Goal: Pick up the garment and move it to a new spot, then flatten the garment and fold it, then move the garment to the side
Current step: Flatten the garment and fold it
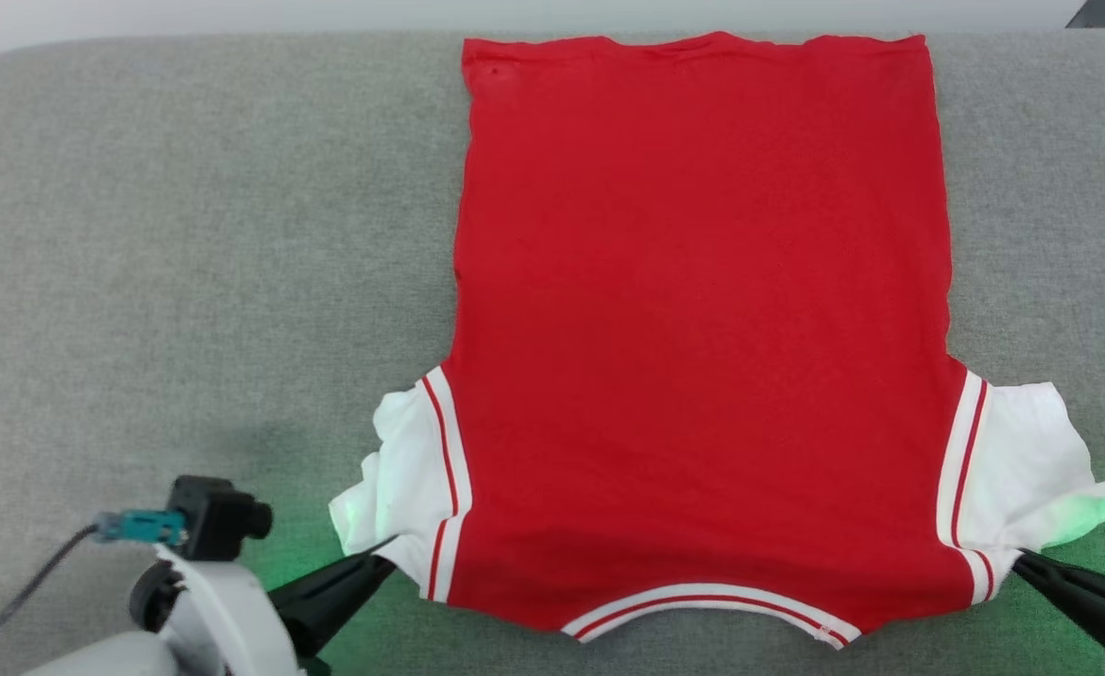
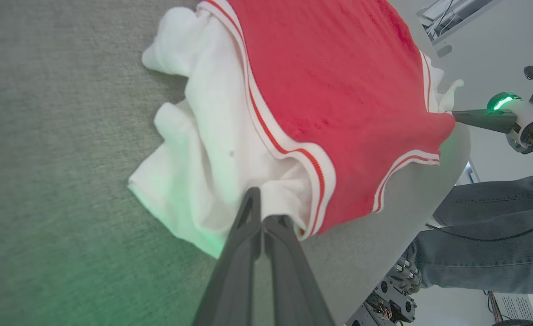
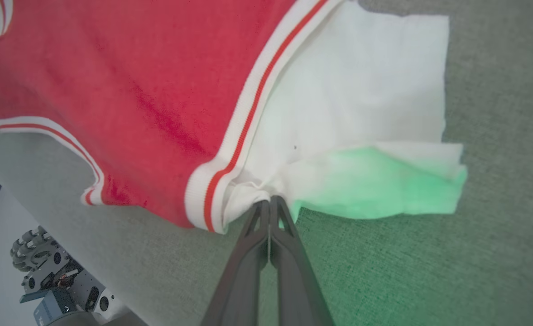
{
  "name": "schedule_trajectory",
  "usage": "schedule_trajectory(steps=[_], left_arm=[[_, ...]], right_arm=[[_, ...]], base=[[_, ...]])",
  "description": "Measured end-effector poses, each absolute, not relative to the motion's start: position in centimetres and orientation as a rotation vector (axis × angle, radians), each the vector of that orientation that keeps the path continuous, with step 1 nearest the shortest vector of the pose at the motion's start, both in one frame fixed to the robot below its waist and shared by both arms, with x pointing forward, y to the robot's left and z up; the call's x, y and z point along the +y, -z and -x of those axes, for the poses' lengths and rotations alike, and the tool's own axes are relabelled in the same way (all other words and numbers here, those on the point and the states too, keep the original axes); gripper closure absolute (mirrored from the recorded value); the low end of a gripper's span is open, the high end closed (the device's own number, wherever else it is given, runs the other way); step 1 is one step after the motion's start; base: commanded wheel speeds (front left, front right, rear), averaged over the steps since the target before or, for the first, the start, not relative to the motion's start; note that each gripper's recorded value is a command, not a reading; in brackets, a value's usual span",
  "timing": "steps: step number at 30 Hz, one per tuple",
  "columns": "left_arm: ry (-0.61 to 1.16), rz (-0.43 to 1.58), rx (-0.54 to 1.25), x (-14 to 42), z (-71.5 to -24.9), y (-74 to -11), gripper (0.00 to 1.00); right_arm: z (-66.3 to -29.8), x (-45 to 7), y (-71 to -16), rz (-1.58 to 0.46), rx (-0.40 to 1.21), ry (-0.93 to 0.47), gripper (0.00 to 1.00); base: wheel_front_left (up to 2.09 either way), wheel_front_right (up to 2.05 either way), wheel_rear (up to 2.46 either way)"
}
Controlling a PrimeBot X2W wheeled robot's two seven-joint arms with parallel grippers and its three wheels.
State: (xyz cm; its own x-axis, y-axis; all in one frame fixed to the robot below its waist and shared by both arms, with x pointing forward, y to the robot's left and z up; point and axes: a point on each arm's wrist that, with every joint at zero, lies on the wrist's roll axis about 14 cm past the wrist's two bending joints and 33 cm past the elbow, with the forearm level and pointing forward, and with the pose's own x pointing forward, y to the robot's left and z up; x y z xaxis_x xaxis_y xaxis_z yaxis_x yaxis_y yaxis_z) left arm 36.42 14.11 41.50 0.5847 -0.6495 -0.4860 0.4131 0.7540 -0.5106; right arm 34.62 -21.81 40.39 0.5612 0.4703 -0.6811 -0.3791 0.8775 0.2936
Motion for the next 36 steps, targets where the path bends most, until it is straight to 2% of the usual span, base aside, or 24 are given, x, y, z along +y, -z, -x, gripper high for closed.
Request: schedule_trajectory(steps=[6, 19, 20, 21, 22, 23, 29, 36], left_arm=[[0.628, 0.306, 0.74, 13.2, -36.8, -38.9, 1.0], [0.594, 0.363, 0.725, 12.0, -37.5, -36.7, 1.0], [0.596, 0.364, 0.723, 12.0, -37.6, -36.6, 1.0], [0.597, 0.366, 0.721, 11.9, -37.7, -36.6, 1.0], [0.599, 0.368, 0.719, 11.9, -37.7, -36.6, 1.0], [0.6, 0.369, 0.719, 11.8, -37.8, -36.5, 1.0], [0.609, 0.385, 0.709, 11.3, -38.0, -36.5, 1.0], [0.605, 0.388, 0.693, 11.2, -38.1, -36.6, 1.0]], right_arm=[[-34.7, -21.1, -38.4, -0.039, 0.872, -0.498, 1.0], [-35.5, -20.0, -35.7, 0.056, 0.841, -0.471, 1.0], [-35.6, -19.9, -35.8, 0.048, 0.833, -0.467, 0.89], [-35.6, -19.9, -35.8, 0.047, 0.823, -0.465, 0.65], [-35.8, -19.9, -36.0, 0.049, 0.809, -0.464, 0.06], [-36.0, -19.8, -36.2, 0.044, 0.793, -0.461, 0.0], [-37.9, -20.4, -39.4, 0.055, 0.684, -0.455, 0.0], [-40.9, -22.9, -46.1, 0.124, 0.56, -0.428, 0.0]], base=[[0.0, 0.0, 0.0], [0.0, 0.0, 0.0], [0.0, 0.0, 0.0], [0.0, 0.0, 0.0], [0.0, 0.0, 0.0], [0.0, 0.0, 0.0], [0.0, 0.0, 0.0], [0.0, 0.0, 0.0]])
